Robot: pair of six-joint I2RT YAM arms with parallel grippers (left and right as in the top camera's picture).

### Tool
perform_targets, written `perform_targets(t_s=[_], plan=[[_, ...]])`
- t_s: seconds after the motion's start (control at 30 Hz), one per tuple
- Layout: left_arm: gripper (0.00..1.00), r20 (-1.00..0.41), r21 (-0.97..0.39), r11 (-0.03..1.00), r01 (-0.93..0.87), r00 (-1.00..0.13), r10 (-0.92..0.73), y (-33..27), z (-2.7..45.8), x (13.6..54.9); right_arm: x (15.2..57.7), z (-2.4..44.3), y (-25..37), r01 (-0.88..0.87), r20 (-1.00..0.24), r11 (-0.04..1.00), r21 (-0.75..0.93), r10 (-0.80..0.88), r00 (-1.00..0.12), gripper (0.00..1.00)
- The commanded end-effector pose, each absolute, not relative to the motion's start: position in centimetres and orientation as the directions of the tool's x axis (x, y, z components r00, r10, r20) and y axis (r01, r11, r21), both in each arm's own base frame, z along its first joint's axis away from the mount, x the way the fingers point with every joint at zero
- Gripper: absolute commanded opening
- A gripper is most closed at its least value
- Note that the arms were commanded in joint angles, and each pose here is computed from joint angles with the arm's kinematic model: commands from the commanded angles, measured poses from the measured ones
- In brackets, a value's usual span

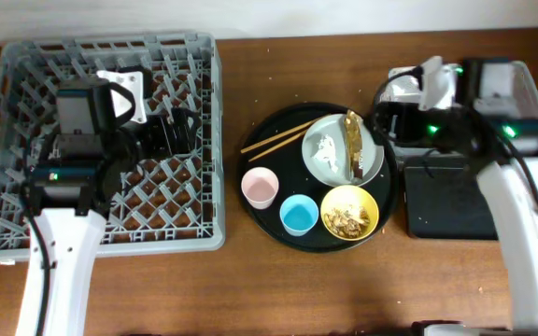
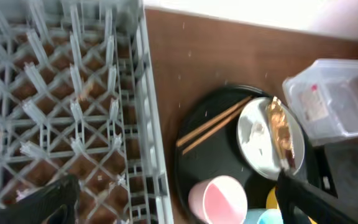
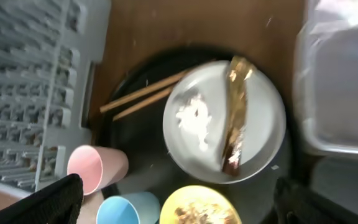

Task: Sort waste into correct bins and load items into the dishwasher rack
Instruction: 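Pick tissue and Nescafé stick off white plate with right gripper, drop in clear bin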

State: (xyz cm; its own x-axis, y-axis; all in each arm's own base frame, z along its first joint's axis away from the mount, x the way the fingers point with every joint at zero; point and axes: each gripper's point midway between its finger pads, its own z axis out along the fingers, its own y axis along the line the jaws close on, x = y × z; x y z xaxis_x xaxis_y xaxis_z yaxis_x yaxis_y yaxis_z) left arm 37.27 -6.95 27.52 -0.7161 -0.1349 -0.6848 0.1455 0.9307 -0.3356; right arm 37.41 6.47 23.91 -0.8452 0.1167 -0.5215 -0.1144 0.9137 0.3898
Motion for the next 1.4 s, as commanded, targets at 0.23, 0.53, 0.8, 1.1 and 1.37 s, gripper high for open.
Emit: perform_targets(t_s=[0.23, 0.53, 0.8, 1.1, 1.37], plan=[[0.99, -0.648, -0.347, 0.926, 0.149, -0.752, -0.123, -7.2, 26.4, 37.5, 42.8, 3.4, 5.0, 0.244, -0.249, 0.969, -0.024, 0.231, -0.94, 0.61], [0.99, -0.648, -0.347, 0.926, 0.149, -0.752, -0.122, -7.2, 26.4, 37.5, 42.5, 5.1, 7.5, 0.194, -0.209, 0.97, 0.144, 0.222, -0.952, 0.04], [0.99, -0.648, -0.347, 0.926, 0.148, -0.752, -0.122, -7.2, 26.4, 37.5, 44.7, 18.5, -5.6, 0.613, -0.466, 0.723, 0.317, 0.682, -0.564, 0.04], [1.0, -0.648, -0.347, 0.926, 0.148, -0.752, -0.122, -7.2, 26.4, 37.5, 47.1, 20.5, -5.2, 0.309, -0.486, 0.845, 0.436, 0.51, -0.709, 0.56], [0.99, -0.648, -0.347, 0.926, 0.148, -0.752, -0.122, -7.2, 26.4, 37.5, 42.4, 11.2, 11.3, -0.028, -0.349, 0.993, 0.113, 0.014, -0.937, 0.59]])
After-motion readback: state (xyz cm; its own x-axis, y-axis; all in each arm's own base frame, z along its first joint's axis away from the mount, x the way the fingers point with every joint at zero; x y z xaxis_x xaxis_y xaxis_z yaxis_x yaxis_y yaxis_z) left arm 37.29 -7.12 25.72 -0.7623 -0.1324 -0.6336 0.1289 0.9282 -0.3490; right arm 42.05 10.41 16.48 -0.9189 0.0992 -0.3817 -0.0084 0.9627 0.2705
